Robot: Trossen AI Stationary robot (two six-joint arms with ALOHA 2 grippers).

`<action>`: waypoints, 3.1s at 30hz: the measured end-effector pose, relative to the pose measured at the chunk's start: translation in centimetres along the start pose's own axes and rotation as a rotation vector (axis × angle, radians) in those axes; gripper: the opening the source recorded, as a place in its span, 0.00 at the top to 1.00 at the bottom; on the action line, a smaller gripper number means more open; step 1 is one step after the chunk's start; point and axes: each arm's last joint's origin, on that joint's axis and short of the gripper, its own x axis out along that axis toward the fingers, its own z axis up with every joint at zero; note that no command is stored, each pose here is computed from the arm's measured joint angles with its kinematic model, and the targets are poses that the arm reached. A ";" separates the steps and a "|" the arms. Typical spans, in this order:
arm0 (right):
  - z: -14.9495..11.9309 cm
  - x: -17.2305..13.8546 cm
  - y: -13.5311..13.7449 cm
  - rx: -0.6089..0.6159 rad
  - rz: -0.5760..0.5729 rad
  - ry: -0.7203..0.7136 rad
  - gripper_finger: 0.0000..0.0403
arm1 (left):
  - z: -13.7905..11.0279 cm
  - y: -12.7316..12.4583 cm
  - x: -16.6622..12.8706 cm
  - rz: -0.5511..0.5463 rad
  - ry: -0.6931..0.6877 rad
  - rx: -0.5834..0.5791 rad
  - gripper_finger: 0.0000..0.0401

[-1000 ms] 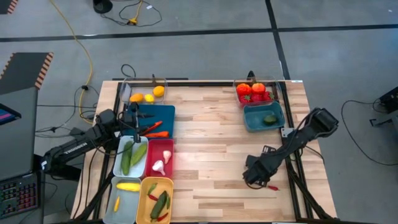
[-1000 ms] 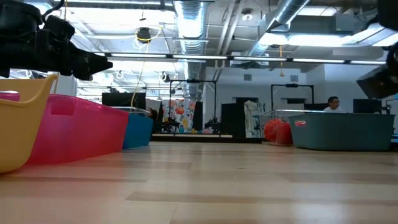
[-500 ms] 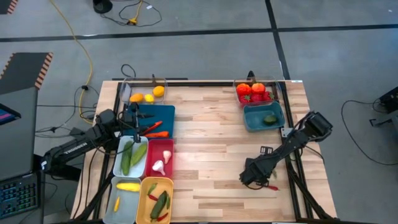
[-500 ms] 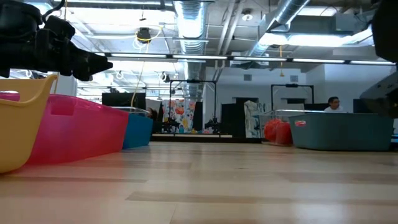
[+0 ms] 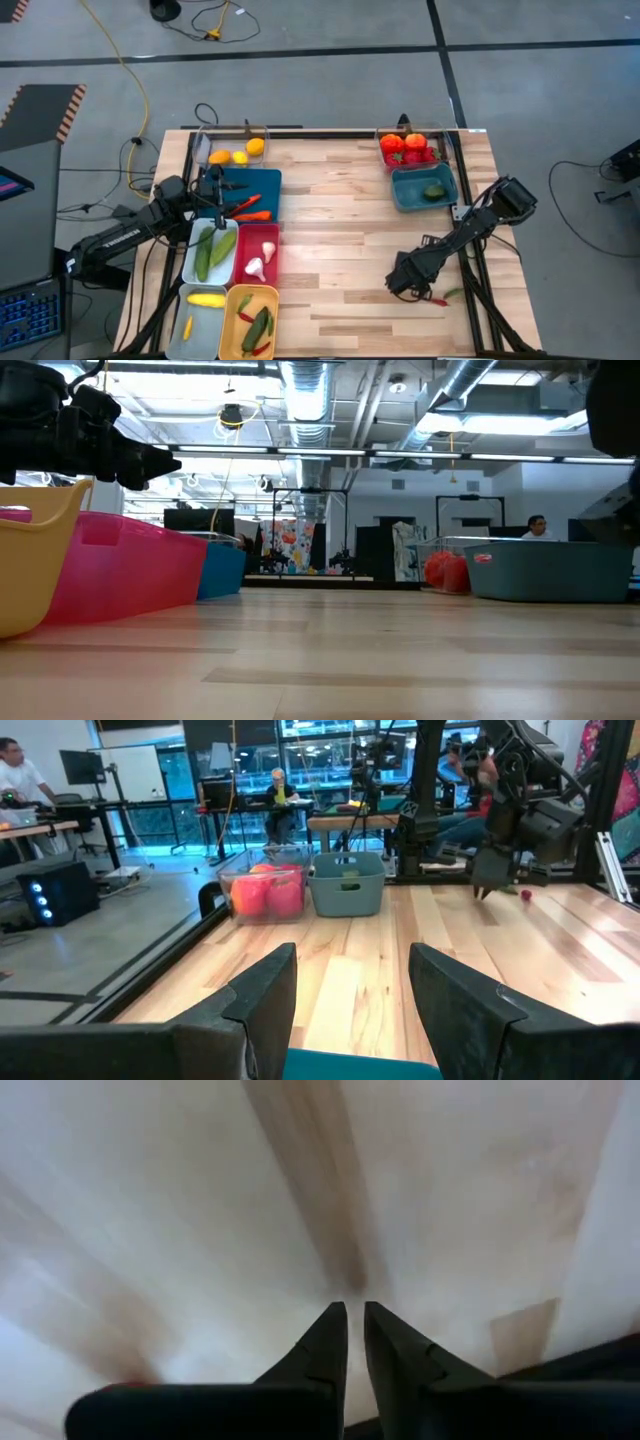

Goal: Sort produce into baskets
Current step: Put the green chili pepper into the yellow bin

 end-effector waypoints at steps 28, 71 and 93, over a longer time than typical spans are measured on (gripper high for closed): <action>-3.4 -2.8 4.5 0.146 0.231 0.255 0.53 | 0.0 0.0 0.0 0.000 0.000 0.000 0.55; -4.7 1.8 3.8 0.078 0.145 0.200 0.90 | 0.0 0.0 0.0 0.000 0.000 -0.015 0.55; 9.8 -11.5 3.0 -0.015 0.792 -0.758 0.87 | 0.0 0.0 0.0 0.000 0.000 -0.015 0.55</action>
